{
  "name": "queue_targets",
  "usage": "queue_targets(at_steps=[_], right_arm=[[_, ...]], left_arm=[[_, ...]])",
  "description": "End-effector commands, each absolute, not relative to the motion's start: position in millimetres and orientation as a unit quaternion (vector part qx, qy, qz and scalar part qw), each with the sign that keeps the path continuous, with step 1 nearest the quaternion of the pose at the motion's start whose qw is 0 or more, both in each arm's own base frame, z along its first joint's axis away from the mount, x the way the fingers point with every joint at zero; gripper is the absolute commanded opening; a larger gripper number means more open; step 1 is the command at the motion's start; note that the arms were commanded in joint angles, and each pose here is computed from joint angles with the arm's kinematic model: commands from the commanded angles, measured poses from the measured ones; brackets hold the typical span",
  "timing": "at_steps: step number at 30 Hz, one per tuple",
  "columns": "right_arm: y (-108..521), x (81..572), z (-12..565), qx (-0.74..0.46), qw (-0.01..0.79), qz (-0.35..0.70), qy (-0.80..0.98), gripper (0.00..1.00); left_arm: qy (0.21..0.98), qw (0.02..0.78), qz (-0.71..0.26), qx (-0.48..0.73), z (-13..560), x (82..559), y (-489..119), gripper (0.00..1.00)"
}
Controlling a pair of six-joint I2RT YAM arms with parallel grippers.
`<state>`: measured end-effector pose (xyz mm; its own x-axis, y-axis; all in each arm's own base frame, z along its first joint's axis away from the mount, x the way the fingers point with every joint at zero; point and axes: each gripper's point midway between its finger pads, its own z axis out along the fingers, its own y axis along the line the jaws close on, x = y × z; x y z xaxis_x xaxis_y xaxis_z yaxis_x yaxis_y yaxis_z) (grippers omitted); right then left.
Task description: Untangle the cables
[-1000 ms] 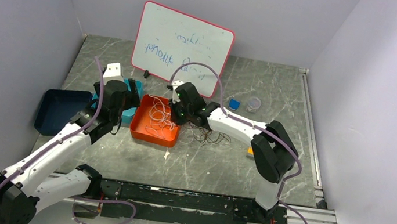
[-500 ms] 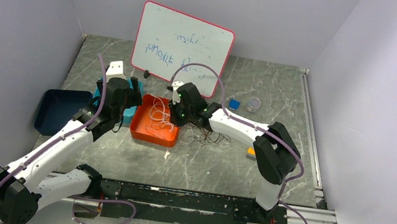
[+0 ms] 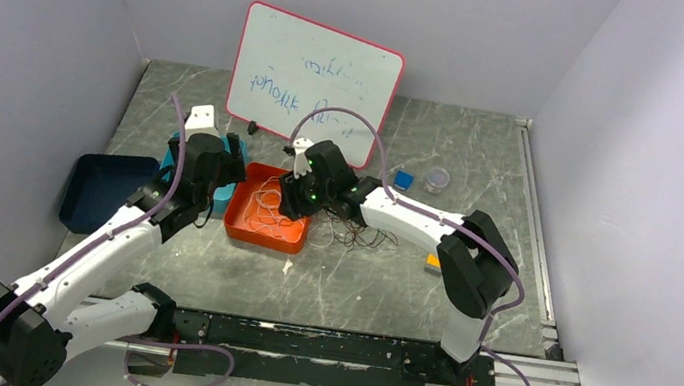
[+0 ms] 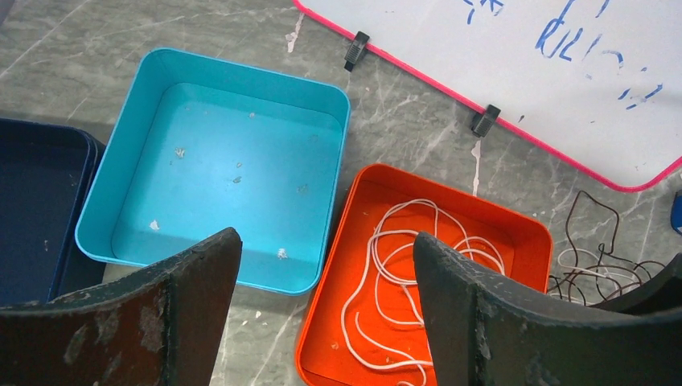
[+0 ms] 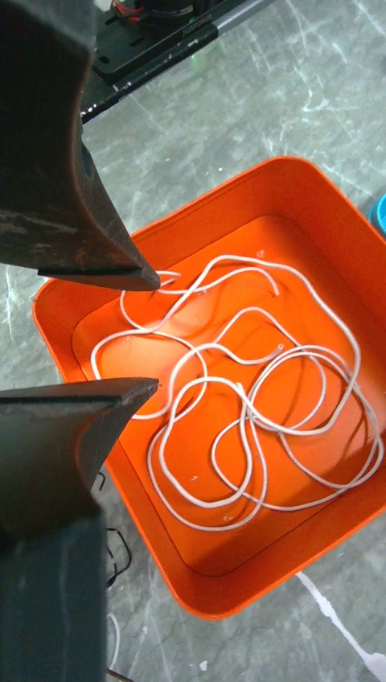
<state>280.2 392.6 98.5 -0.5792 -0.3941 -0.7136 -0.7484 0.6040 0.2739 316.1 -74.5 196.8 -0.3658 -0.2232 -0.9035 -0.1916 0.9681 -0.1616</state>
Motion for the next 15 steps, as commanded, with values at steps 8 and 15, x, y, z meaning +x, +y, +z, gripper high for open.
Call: queue_targets(at_steps=[8,15], right_arm=[[402.0,284.5,123.9,-0.335,0.338,0.308,0.824,0.48],[357.5,322.5,152.2,-0.25,0.41,0.243,0.843,0.48]], left_arm=[[0.814,0.566,-0.034,-0.128,213.0,319.8,-77.7,0.83],[0.819,0.563,-0.063,-0.091,214.1,323.6,-94.9,0.83]])
